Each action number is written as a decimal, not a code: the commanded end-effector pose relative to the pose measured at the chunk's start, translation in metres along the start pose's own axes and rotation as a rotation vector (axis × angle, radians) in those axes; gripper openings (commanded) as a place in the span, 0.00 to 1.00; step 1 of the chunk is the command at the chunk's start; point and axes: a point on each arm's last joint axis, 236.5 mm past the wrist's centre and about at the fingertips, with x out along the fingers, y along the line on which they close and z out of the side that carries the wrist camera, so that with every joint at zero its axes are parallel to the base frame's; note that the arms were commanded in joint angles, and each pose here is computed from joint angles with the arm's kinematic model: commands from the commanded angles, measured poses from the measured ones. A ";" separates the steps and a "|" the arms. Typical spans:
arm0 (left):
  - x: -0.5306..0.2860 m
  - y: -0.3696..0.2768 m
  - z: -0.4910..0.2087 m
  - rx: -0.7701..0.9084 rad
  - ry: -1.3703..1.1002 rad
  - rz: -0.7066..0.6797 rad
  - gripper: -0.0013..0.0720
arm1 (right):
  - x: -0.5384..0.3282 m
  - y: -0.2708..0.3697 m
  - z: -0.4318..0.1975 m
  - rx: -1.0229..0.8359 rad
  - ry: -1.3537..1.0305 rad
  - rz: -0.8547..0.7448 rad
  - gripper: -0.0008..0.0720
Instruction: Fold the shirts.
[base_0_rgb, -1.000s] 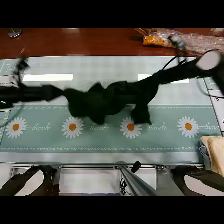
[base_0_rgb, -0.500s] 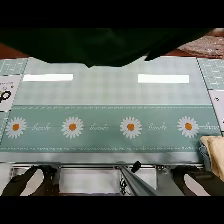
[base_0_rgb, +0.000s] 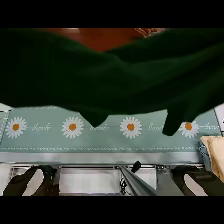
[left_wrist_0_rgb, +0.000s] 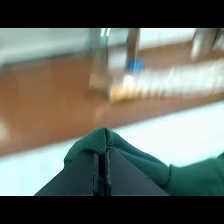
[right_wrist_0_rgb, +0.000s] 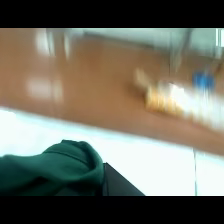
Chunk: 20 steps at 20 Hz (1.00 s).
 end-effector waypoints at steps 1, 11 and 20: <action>0.000 0.013 -0.087 -0.144 0.357 0.033 0.04 | -0.010 -0.004 -0.086 0.036 0.385 -0.018 0.07; 0.055 0.003 -0.247 -0.385 0.807 -0.167 0.04 | 0.070 0.022 -0.235 0.057 0.918 0.120 0.07; 0.126 0.043 -0.235 -0.420 0.673 -0.112 0.05 | 0.157 0.009 -0.252 0.029 0.938 0.098 0.07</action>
